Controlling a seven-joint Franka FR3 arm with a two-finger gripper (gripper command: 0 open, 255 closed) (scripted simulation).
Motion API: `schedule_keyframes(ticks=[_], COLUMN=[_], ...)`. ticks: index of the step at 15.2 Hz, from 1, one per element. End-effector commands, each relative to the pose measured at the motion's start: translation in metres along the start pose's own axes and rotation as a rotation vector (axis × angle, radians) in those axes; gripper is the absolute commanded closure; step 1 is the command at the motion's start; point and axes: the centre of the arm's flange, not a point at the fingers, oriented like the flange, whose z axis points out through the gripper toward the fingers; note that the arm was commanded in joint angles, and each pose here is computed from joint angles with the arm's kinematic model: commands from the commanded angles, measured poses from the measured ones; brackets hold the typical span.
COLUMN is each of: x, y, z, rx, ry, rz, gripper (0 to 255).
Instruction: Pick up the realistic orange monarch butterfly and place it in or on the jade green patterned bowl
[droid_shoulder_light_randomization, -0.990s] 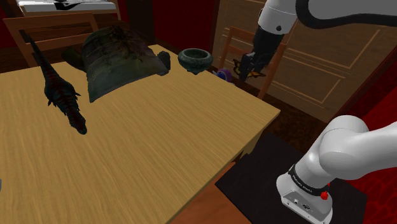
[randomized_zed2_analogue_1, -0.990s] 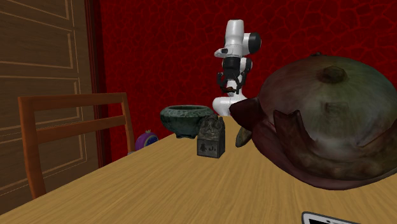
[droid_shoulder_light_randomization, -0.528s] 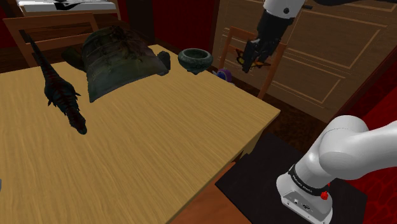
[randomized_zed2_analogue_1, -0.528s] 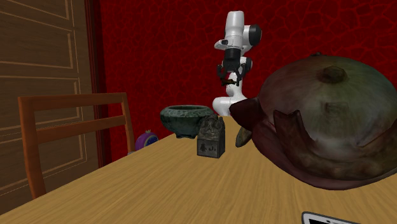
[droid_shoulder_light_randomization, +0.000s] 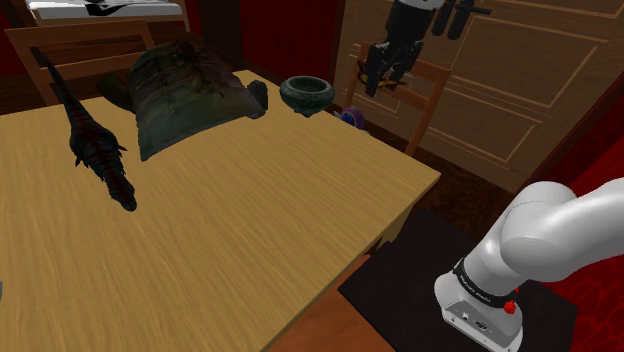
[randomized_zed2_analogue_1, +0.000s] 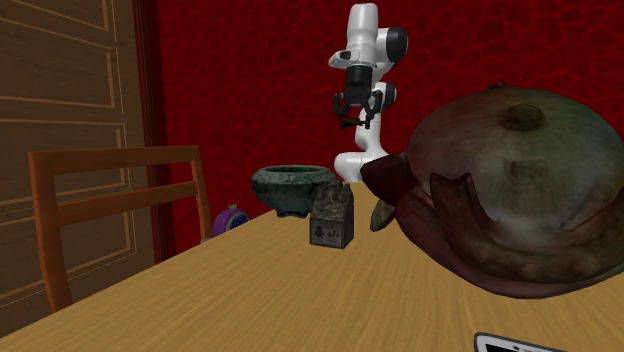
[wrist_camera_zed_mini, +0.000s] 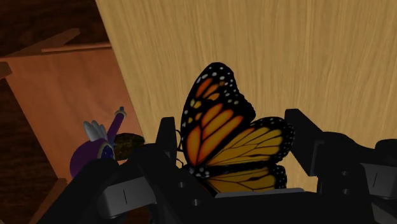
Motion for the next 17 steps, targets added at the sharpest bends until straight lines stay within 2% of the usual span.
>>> schedule_keyframes(ticks=[1, 17], x=[0.026, 0.235], y=[0.001, 0.008], z=[0.006, 0.035], rx=[0.000, 0.000], ry=[0.000, 0.000], rz=[0.000, 0.000], gripper=[255, 255])
